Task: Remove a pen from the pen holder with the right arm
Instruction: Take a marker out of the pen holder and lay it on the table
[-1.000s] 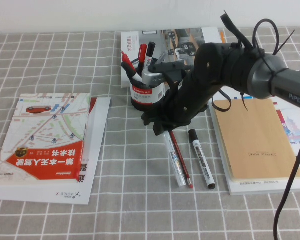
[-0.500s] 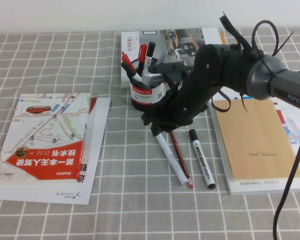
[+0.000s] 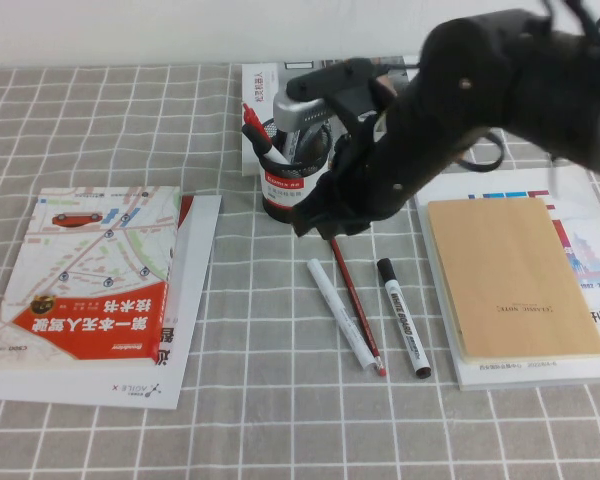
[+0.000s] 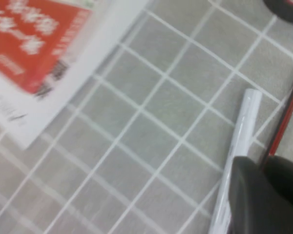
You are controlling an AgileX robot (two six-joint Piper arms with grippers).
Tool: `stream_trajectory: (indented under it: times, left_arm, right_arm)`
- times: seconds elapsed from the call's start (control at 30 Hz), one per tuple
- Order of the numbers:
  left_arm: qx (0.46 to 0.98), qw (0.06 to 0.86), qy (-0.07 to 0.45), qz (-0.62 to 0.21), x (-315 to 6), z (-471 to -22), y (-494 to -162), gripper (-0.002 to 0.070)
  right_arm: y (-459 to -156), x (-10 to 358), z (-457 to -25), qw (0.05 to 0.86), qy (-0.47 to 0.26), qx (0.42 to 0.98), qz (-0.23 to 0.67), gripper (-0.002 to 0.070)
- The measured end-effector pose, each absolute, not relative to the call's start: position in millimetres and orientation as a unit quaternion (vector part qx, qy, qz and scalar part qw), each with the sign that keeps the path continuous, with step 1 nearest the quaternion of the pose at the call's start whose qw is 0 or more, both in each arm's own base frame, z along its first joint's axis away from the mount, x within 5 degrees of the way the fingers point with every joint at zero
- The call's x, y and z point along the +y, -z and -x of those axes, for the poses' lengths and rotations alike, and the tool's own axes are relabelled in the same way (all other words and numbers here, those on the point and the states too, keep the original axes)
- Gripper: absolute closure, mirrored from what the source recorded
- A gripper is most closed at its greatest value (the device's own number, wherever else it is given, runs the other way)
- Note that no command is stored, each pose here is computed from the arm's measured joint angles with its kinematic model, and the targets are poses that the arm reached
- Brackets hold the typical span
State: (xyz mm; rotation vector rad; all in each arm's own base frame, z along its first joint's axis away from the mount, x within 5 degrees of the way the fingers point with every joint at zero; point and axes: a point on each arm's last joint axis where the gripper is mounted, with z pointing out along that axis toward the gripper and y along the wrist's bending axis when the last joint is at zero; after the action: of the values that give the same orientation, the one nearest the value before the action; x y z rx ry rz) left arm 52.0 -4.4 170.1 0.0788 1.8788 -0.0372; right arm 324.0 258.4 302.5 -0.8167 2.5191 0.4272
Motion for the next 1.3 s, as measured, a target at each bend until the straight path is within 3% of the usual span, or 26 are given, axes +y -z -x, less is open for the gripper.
stream_trajectory:
  times: [0.27, 0.53, 0.73, 0.9, 1.07, 1.3]
  left_arm:
    - [0.807, 0.589, 0.016, -0.034, -4.4, -52.0, -170.1, 0.0678]
    - [0.807, 0.589, 0.016, -0.034, -4.4, -52.0, -170.1, 0.0678]
    - [0.807, 0.589, 0.016, -0.034, -4.4, -52.0, -170.1, 0.0678]
    - [0.807, 0.589, 0.016, -0.034, -4.4, -52.0, -170.1, 0.0678]
    - [0.807, 0.589, 0.016, -0.034, -4.4, -52.0, -170.1, 0.0678]
    - [0.807, 0.589, 0.016, -0.034, -4.4, -52.0, -170.1, 0.0678]
  right_arm:
    - [-353.5, 216.7, -248.0, 0.297, -0.176, 0.892, 0.293, 0.0686]
    - [-368.4, 159.4, -179.3, 0.326, -0.193, 0.885, 0.270, 0.0688]
    - [-355.6, 117.5, -129.0, 0.357, -0.206, 0.872, 0.264, 0.0688]
    - [-335.1, 92.8, -97.6, 0.335, -0.200, 0.880, 0.269, 0.0688]
    - [-319.7, 83.2, -88.5, 0.334, -0.188, 0.882, 0.273, 0.0688]
    - [-284.1, 82.5, -99.9, 0.396, -0.161, 0.861, 0.275, 0.0688]
